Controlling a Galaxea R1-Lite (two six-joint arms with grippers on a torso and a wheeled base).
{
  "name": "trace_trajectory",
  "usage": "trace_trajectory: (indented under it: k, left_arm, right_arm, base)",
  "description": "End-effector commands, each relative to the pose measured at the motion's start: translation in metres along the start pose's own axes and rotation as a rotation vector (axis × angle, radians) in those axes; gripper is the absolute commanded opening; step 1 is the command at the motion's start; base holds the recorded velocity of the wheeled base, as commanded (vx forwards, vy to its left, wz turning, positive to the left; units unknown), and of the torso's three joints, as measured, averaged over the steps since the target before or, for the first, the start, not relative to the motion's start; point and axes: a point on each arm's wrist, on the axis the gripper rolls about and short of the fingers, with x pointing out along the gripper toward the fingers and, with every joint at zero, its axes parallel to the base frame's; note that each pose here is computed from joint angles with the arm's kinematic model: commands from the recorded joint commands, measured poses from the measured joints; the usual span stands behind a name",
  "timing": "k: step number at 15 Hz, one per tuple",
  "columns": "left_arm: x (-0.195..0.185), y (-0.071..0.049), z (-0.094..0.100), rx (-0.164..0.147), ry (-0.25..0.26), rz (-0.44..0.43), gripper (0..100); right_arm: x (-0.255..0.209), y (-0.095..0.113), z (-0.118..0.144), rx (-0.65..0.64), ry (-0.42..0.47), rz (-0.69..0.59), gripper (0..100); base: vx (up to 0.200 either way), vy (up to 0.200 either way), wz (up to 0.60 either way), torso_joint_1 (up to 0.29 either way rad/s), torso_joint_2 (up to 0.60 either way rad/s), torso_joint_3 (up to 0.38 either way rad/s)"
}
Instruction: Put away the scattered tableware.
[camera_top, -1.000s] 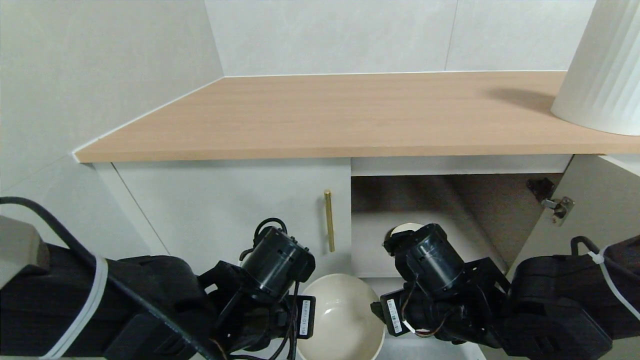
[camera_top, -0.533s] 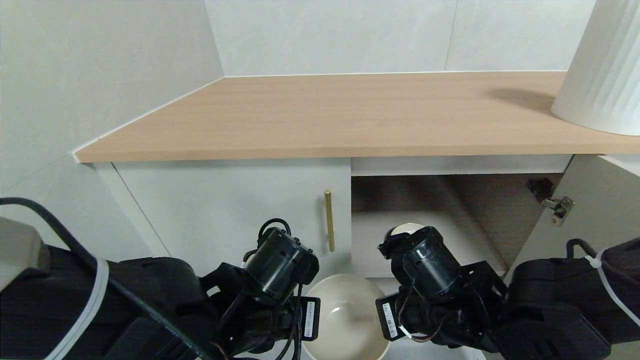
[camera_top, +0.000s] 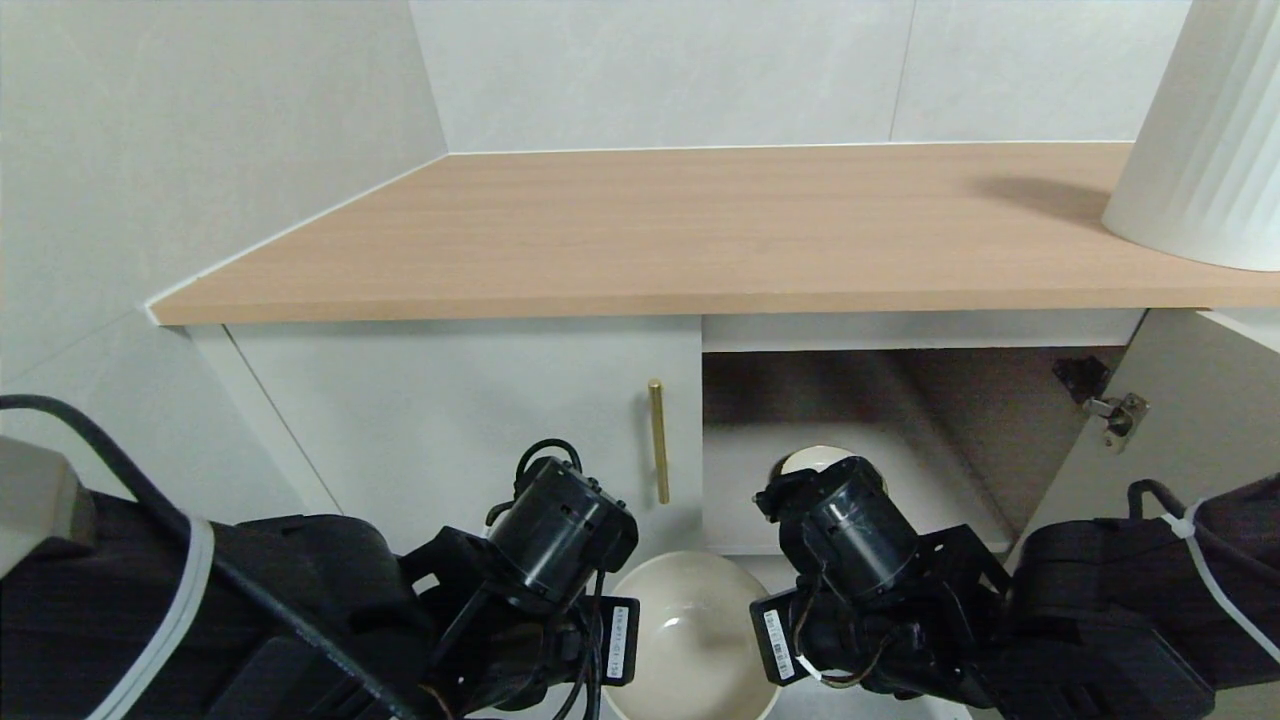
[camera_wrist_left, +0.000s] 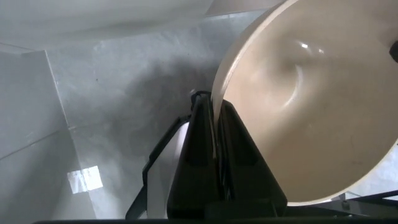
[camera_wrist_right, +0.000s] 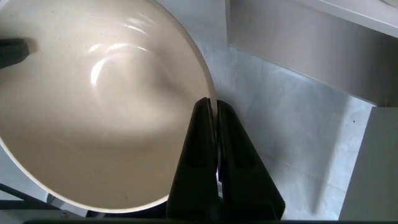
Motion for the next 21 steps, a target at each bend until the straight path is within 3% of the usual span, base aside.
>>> trace_trajectory:
  k: [1, 7, 11, 15, 16, 18, 20, 21]
  left_arm:
    - [-0.001, 0.000, 0.000, -0.002, -0.004, -0.001, 100]
    - [-0.001, -0.001, 0.001, -0.013, -0.006, -0.003, 100]
    - [-0.002, -0.001, 0.002, -0.020, -0.010, -0.005, 100]
    - [-0.002, 0.000, 0.005, -0.032, -0.037, 0.023, 100]
    - [-0.003, -0.001, 0.008, -0.054, -0.048, 0.020, 100]
    - [-0.003, -0.001, 0.009, -0.066, -0.051, 0.020, 100]
    - [-0.009, 0.000, 0.010, -0.070, -0.065, 0.012, 100]
    - [-0.017, 0.001, 0.012, -0.076, -0.085, -0.004, 100]
  right_arm:
    - [0.001, 0.000, -0.001, -0.001, 0.002, -0.002, 0]
    - [0.005, -0.001, -0.003, -0.003, 0.018, -0.013, 0]
    - [0.015, -0.017, -0.005, 0.013, 0.043, -0.064, 0]
    - [0.028, -0.057, 0.006, 0.087, 0.046, -0.164, 0]
    - [0.032, -0.071, 0.009, 0.109, 0.048, -0.195, 0]
    - [0.039, -0.089, 0.013, 0.157, 0.048, -0.234, 0]
    - [0.047, -0.097, 0.019, 0.197, 0.009, -0.242, 0]
    - [0.050, -0.104, 0.026, 0.254, -0.055, -0.240, 0]
  base:
    - [0.000, 0.000, 0.00, 0.000, 0.00, 0.000]
    - [0.000, 0.000, 0.00, 0.000, 0.00, 0.000]
    - [0.000, 0.000, 0.00, 0.000, 0.00, 0.000]
    - [0.000, 0.000, 0.00, 0.000, 0.00, 0.000]
    - [0.000, 0.000, 0.00, 0.000, 0.00, 0.000]
    - [0.000, 0.000, 0.00, 0.000, 0.00, 0.000]
    - [0.000, 0.000, 0.00, 0.000, 0.00, 0.000]
    - [0.000, 0.000, 0.00, 0.000, 0.00, 0.000]
